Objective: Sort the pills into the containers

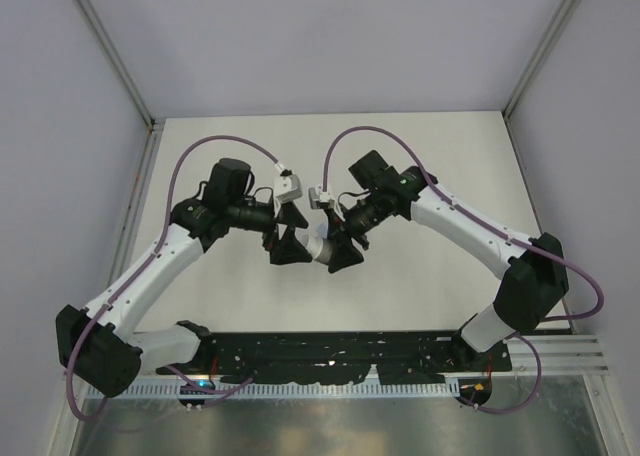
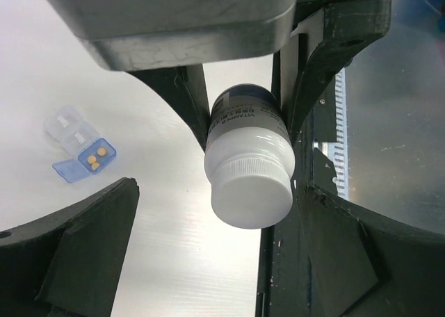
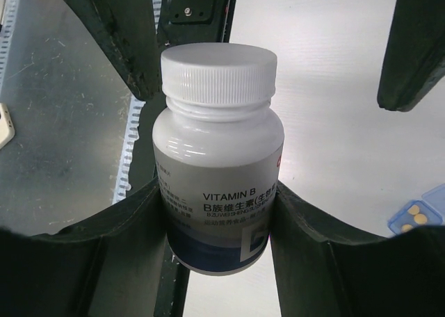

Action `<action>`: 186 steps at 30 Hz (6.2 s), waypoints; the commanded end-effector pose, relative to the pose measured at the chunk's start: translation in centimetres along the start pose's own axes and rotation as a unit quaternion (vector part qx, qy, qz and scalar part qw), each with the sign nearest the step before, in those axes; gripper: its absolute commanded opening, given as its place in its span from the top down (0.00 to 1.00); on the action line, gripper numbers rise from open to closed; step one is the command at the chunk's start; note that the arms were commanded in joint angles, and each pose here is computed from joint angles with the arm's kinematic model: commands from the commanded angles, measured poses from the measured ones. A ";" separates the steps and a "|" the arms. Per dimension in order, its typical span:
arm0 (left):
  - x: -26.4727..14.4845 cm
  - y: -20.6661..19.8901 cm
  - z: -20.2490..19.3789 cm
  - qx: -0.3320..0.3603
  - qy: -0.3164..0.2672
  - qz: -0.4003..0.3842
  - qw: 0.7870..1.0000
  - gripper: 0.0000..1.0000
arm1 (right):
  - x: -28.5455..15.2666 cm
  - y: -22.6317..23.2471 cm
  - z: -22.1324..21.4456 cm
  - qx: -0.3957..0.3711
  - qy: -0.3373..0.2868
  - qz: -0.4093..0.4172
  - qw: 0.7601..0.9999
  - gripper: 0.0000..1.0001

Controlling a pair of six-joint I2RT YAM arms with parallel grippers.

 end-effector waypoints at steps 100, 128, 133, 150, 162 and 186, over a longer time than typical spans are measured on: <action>0.1 2.4 1.9 -0.123 -0.055 -0.074 0.988 1.00 | -2.2 -0.7 3.3 -0.032 -0.058 -0.113 0.991 0.94; -0.9 0.3 2.5 -0.011 -0.094 -0.034 0.995 0.00 | -2.2 -1.0 2.4 -0.010 -0.032 -0.081 0.996 0.94; -2.3 1.7 3.6 -0.090 -0.125 0.018 0.988 0.00 | -2.8 -1.2 2.7 -0.022 -0.029 -0.158 0.987 0.94; -2.5 4.1 4.8 -0.344 -0.102 0.068 0.931 0.21 | -3.3 -1.3 4.9 -0.066 -0.010 -0.416 0.907 0.94; -2.3 4.7 5.1 -0.350 -0.095 0.070 0.929 0.31 | -2.9 -1.3 5.2 -0.077 -0.004 -0.422 0.903 0.94; -0.7 5.2 5.0 -0.349 -0.086 0.037 0.933 0.66 | -2.3 -1.2 4.9 -0.075 0.003 -0.397 0.915 0.94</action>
Point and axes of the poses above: each gripper's point midway between its finger pads, its own x axis out along the fingers, its own y axis along the line the jaws close on, z = x × y, the point moved 9 cm from there along -x, back along the fingers, and after that the axes turned 1 degree about -x, right-handed, at the moved point
